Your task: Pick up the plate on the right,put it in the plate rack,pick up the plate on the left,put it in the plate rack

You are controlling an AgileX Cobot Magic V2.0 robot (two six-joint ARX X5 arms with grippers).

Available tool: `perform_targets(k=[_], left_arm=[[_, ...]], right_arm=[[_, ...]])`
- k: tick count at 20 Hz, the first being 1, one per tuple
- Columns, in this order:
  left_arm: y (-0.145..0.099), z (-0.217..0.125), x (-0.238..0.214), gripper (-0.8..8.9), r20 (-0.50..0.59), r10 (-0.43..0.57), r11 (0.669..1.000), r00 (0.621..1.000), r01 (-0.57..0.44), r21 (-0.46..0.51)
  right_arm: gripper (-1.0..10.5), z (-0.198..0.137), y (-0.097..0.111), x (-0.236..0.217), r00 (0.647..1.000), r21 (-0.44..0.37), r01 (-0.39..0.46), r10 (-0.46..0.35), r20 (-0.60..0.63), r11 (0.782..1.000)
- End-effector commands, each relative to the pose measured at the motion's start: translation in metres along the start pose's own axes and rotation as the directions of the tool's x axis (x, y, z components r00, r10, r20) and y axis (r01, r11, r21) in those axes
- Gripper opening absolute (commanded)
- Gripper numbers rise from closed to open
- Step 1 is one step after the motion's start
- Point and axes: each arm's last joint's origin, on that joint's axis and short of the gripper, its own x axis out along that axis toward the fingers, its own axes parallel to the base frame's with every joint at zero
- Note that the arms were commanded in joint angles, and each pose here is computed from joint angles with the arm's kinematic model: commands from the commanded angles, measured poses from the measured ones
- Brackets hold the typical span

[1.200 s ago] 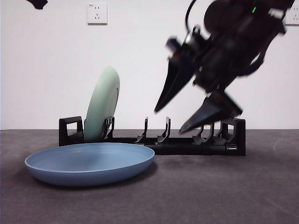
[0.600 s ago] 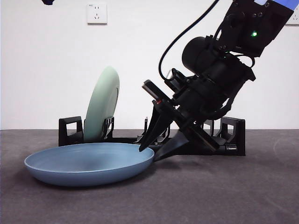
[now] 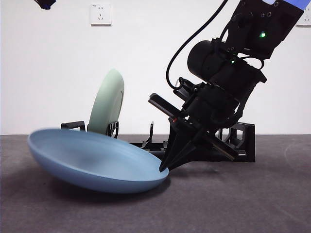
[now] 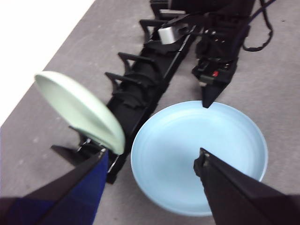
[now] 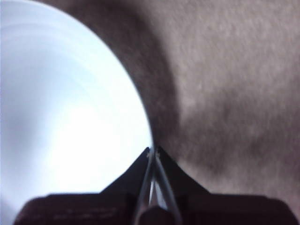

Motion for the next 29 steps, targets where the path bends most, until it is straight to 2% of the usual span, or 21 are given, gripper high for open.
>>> perform_targets(k=[1, 4, 6, 11, 15, 19, 22, 24, 26, 29], left_arm=[[-0.007, 0.003, 0.003, 3.24, 0.011, -0.080, 0.996, 0.997, 0.080, 0.031], [-0.025, 0.008, 0.015, 3.24, -0.026, -0.205, 0.969, 0.978, 0.207, 0.138], [-0.041, 0.010, 0.029, 3.19, -0.112, -0.253, 0.941, 0.961, 0.272, 0.201], [-0.077, 0.014, 0.068, 3.13, -0.287, -0.304, 0.873, 0.909, 0.386, 0.299], [-0.095, 0.016, 0.078, 3.11, -0.324, -0.311, 0.823, 0.894, 0.423, 0.379], [-0.097, 0.020, 0.080, 3.09, -0.300, -0.287, 0.824, 0.910, 0.394, 0.407], [-0.097, 0.020, 0.080, 1.81, -0.295, -0.285, 0.819, 0.912, 0.391, 0.421], [-0.097, 0.020, 0.080, 1.34, -0.294, -0.286, 0.818, 0.912, 0.393, 0.421], [-0.097, 0.021, 0.080, -0.19, -0.292, -0.298, 0.814, 0.909, 0.402, 0.419], [-0.098, 0.021, 0.080, -0.09, -0.288, -0.312, 0.811, 0.905, 0.412, 0.416]], right_arm=[[-0.1, -0.004, 0.001, 0.000, 0.999, 0.034, 0.007, -0.006, -0.033, 0.999], [-0.1, -0.007, 0.006, -0.014, 0.998, 0.046, 0.019, -0.016, -0.057, 0.999], [-0.1, -0.007, 0.014, -0.032, 0.999, 0.036, 0.015, -0.013, -0.046, 0.999], [-0.1, -0.011, 0.027, -0.077, 1.000, -0.006, 0.010, -0.010, -0.006, 1.000], [-0.1, -0.013, 0.026, -0.099, 1.000, -0.010, 0.019, -0.018, 0.019, 1.000], [-0.1, -0.017, 0.030, -0.113, 0.999, -0.027, 0.016, -0.015, 0.030, 1.000], [-0.1, -0.019, 0.034, -0.122, 0.999, -0.040, 0.009, -0.007, 0.049, 0.999], [-0.1, -0.020, 0.036, -0.127, 0.998, -0.046, 0.006, -0.004, 0.061, 0.999], [-0.1, -0.020, 0.035, -0.129, 0.998, -0.047, 0.008, -0.005, 0.064, 0.999], [-0.1, -0.021, 0.035, -0.129, 0.999, -0.052, 0.013, -0.011, 0.053, 0.999]])
